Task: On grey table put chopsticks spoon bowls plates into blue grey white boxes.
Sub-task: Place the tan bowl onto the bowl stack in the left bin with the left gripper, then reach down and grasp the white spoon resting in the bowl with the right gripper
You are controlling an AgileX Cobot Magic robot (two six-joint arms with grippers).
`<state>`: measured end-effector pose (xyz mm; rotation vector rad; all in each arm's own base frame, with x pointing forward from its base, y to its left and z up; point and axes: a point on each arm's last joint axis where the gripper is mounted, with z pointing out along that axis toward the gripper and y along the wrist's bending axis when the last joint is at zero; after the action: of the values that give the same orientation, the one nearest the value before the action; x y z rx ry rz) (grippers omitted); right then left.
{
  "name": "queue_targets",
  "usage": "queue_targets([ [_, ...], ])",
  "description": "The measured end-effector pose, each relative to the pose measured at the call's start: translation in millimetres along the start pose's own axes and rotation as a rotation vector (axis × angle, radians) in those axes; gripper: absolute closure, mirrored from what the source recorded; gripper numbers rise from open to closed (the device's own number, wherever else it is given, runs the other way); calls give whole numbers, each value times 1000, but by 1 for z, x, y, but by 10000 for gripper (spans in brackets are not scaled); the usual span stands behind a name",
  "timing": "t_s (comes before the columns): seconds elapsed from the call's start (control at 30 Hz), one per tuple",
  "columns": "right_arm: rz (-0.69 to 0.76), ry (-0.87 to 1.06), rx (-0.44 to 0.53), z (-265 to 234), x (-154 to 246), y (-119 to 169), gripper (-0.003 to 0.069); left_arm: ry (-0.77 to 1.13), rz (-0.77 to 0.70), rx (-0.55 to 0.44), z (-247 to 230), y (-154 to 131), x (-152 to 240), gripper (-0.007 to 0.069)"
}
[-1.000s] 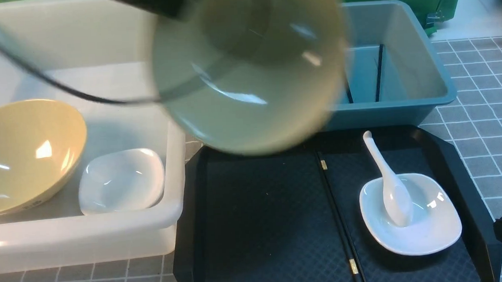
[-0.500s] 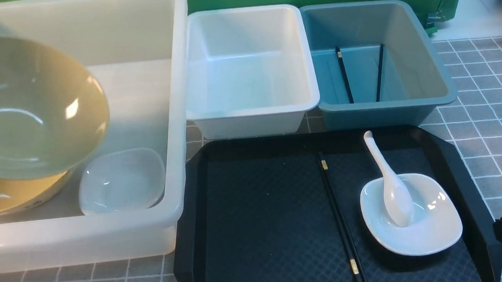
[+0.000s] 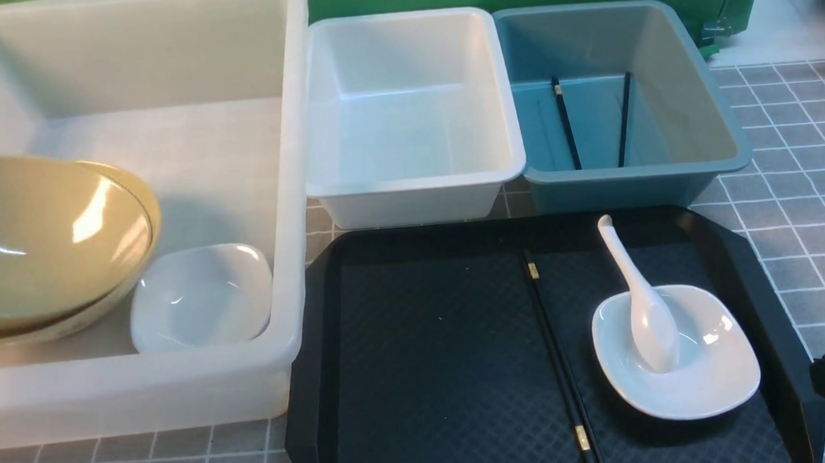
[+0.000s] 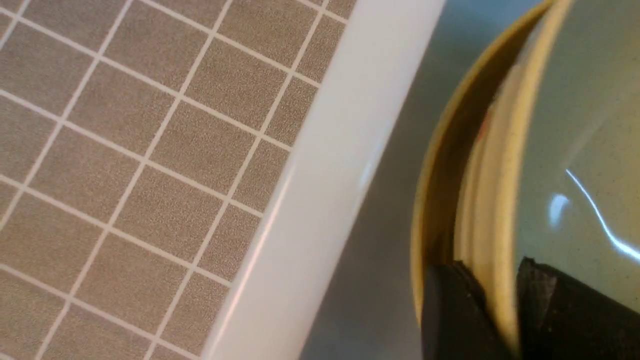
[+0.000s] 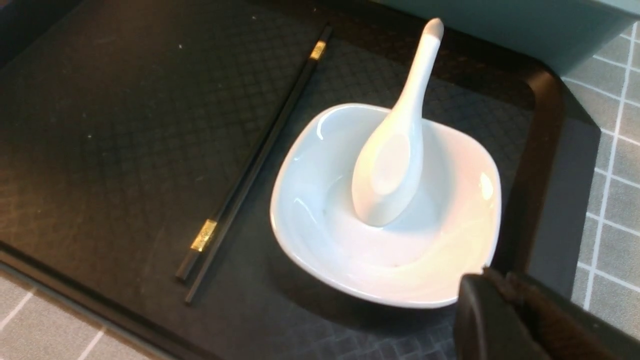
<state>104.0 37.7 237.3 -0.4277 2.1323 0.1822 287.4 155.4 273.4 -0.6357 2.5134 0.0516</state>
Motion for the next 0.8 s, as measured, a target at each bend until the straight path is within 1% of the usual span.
queue_targets([
  [0.07, 13, 0, 0, 0, 0, 0, 570, -9, -9, 6, -3, -1, 0, 333],
  [0.1, 15, 0, 0, 0, 0, 0, 569, -12, -11, 6, -5, -1, 0, 314],
  [0.2, 34, 9, -2, 0, 1, 0, 561, -58, -31, 9, -28, -4, 0, 173],
  [0.3, 48, 43, -11, 0, -3, 1, 547, -129, -38, 18, -53, -7, 0, 123],
  [0.33, 50, 56, -16, 0, -4, 1, 542, -153, -43, 24, -61, -8, 0, 116],
  [0.37, 57, 91, -22, -1, -13, 1, 524, -226, -50, 47, -84, -13, 2, 111],
  [0.4, 58, 122, -26, 1, -18, 1, 508, -265, -54, 67, -96, -17, 3, 114],
  [0.47, 64, 208, -39, 7, -34, 1, 459, -367, 1, 133, -131, -34, 10, 151],
  [0.5, 65, 222, -41, 7, -36, 1, 450, -374, 17, 142, -133, -37, 11, 155],
  [0.53, 66, 257, -44, 12, -46, 1, 426, -415, 60, 187, -149, -49, 17, 190],
  [0.6, 68, 303, -48, 22, -55, 0, 387, -458, 130, 238, -165, -62, 25, 241],
  [0.67, 72, 363, -49, 49, -72, -1, 329, -515, 259, 344, -191, -87, 46, 371],
  [0.7, 72, 378, -49, 54, -72, -2, 323, -517, 267, 351, -192, -89, 48, 392],
  [0.77, 77, 399, -47, 80, -82, -3, 301, -513, 352, 430, -198, -103, 69, 508],
  [0.8, 79, 395, -45, 88, -84, -3, 297, -499, 382, 455, -196, -107, 78, 538],
])
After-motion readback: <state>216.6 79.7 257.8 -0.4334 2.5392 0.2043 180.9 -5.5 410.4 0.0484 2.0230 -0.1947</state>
